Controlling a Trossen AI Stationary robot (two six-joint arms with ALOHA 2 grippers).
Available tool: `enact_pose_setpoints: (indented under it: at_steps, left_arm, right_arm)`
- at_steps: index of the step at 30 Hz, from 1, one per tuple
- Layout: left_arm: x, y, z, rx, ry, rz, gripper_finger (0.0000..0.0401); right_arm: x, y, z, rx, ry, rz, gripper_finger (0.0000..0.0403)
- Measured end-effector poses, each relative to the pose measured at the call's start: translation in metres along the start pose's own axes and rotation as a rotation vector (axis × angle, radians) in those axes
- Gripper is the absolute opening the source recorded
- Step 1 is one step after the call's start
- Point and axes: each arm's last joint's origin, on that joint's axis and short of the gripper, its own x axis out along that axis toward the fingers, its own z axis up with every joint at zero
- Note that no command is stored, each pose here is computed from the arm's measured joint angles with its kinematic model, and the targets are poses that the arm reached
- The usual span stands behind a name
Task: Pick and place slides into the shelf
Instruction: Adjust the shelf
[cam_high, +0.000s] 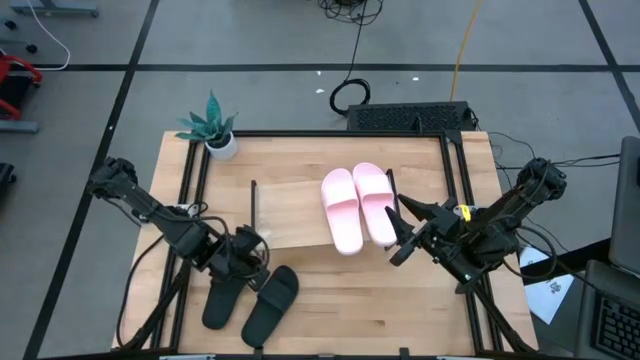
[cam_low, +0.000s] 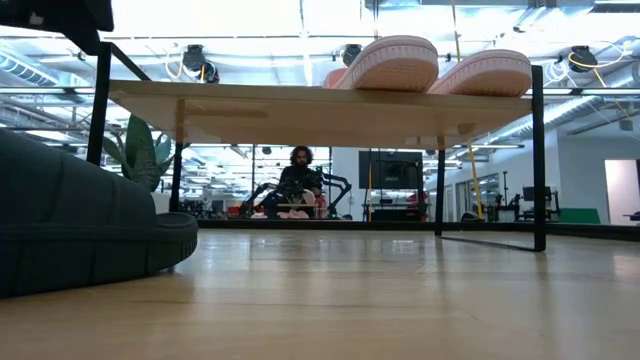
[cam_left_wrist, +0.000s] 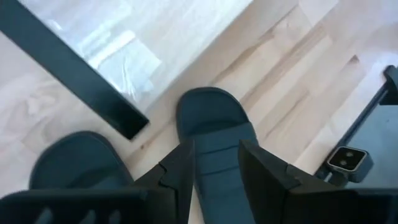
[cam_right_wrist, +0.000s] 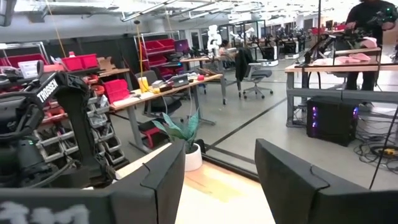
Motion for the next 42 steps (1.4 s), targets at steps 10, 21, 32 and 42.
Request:
enact_pose_setpoints:
  at_steps: [10, 21, 32, 42]
  left_arm:
    - [0.002, 0.011, 0.009, 0.025, 0.026, 0.099, 0.0122]
    - [0.006, 0.016, 0.024, 0.069, 0.016, 0.129, 0.0122]
    - [0.008, 0.026, 0.036, 0.079, 0.028, 0.208, 0.0122]
    - [0.009, 0.028, 0.043, 0.099, 0.031, 0.219, 0.0122]
  right_arm:
    - [0.0, 0.0, 0.0, -0.023, 0.0, 0.0, 0.0183]
    - [0.0, 0.0, 0.0, -0.028, 0.0, 0.0, 0.0183]
    - [0.0, 0.0, 0.0, -0.026, 0.0, 0.0, 0.0183]
    - [0.0, 0.0, 0.0, -0.028, 0.0, -0.002, 0.0183]
